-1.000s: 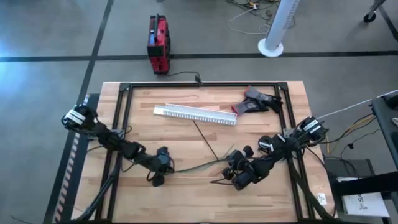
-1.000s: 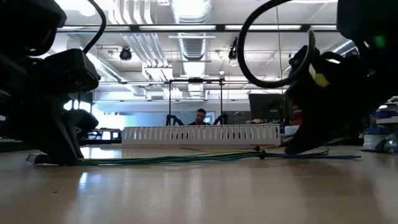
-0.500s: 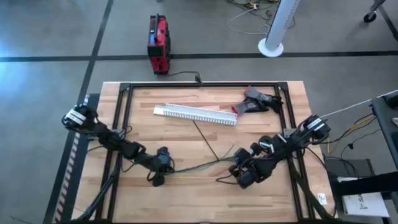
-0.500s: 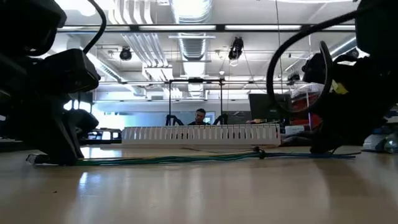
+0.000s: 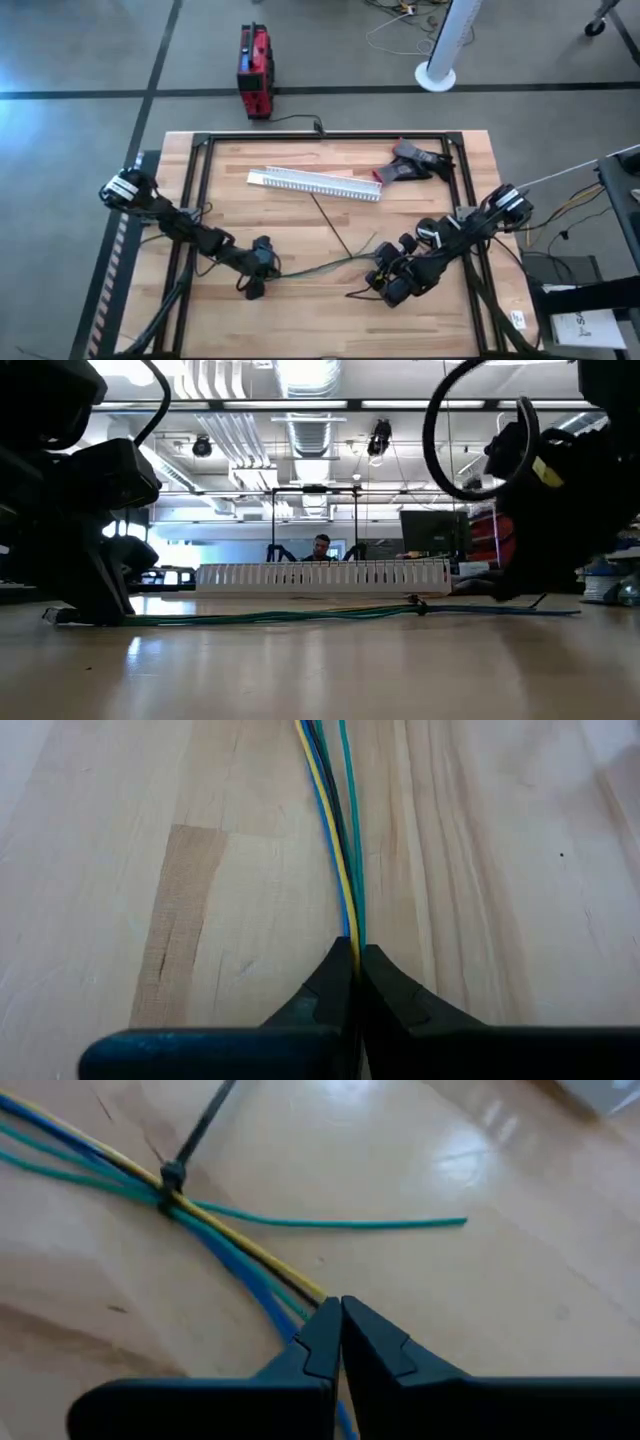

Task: Ziptie cables
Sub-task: Insert the black ziptie on the cable wires

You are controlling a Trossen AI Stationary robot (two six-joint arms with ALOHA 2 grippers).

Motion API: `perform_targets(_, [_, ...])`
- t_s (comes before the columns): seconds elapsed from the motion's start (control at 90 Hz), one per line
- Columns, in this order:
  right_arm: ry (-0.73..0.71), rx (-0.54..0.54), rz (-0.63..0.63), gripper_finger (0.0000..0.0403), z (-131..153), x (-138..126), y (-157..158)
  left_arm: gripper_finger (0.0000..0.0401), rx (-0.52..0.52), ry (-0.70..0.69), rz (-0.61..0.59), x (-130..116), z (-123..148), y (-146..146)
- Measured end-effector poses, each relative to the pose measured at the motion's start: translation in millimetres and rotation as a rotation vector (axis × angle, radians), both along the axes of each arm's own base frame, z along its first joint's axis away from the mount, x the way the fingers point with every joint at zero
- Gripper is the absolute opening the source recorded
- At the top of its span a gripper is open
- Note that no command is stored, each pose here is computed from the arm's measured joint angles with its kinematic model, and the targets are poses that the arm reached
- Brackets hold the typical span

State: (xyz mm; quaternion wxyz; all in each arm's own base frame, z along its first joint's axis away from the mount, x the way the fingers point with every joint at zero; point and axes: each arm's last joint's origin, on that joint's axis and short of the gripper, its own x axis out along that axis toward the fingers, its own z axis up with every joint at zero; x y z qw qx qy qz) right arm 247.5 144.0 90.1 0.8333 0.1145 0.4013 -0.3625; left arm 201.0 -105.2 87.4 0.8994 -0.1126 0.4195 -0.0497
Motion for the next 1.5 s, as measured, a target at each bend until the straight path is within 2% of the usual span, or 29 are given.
perform_targets(0.978, [0.211, -0.003, -0.024, 0.0, -0.6, -16.8, -6.4, 0.0, 0.001, 0.0, -0.001, 0.0, 0.0, 0.0])
perform_targets(1.156, [0.214, 0.029, -0.021, 0.0, 10.0, -18.7, -7.4, 0.0, 0.002, 0.0, -0.002, 0.0, 0.0, 0.0])
perform_targets(1.311, [0.076, 0.018, -0.007, 0.0, 29.8, -11.7, -4.9, 0.0, 0.003, -0.001, -0.004, 0.0, 0.0, 0.0])
perform_targets(1.5, [-0.128, -0.004, 0.041, 0.0, 34.2, 4.9, 3.0, 0.0, 0.005, -0.001, -0.006, -0.1, 0.0, -0.1])
